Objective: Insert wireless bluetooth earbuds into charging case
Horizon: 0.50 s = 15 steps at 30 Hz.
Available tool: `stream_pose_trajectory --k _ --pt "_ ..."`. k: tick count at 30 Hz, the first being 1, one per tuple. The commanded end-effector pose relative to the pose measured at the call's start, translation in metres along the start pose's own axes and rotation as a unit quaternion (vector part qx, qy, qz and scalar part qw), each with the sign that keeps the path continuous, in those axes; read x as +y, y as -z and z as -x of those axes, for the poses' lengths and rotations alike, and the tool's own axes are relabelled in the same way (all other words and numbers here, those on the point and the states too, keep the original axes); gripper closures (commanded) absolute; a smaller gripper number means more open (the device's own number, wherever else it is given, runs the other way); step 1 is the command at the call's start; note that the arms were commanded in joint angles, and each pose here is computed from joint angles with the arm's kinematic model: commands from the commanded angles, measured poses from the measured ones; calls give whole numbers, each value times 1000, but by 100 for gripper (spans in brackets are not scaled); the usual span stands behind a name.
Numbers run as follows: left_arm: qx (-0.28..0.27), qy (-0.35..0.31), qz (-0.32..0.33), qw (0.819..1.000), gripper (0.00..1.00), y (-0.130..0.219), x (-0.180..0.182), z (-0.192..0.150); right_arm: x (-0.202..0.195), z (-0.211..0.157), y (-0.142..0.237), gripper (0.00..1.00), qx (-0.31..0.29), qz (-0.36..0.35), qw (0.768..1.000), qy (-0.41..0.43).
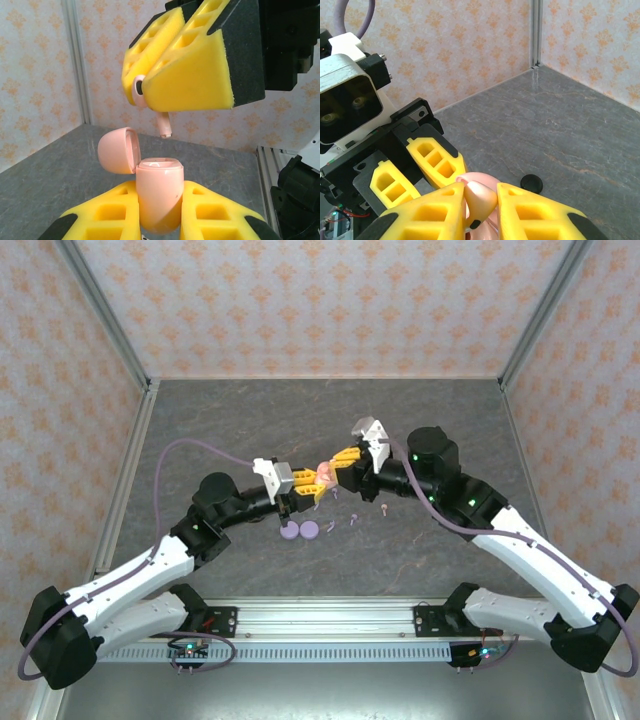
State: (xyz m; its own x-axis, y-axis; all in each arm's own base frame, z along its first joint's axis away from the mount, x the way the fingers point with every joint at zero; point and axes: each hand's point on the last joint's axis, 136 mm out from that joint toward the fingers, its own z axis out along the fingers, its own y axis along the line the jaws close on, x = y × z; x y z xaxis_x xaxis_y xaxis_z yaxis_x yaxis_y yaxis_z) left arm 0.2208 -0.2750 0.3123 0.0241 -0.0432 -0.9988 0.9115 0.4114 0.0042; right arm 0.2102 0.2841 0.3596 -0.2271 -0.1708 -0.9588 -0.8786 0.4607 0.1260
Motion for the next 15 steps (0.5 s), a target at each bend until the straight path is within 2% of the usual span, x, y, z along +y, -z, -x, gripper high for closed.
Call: stream_pose_trajectory --k 1,15 --pt "-32 -9 -7 999 100 2 -5 19 2 17 3 79 -34 -8 999 28" --pt "-38 1 -7 999 100 -1 -3 25 0 1 -4 79 -20 -13 999 33"
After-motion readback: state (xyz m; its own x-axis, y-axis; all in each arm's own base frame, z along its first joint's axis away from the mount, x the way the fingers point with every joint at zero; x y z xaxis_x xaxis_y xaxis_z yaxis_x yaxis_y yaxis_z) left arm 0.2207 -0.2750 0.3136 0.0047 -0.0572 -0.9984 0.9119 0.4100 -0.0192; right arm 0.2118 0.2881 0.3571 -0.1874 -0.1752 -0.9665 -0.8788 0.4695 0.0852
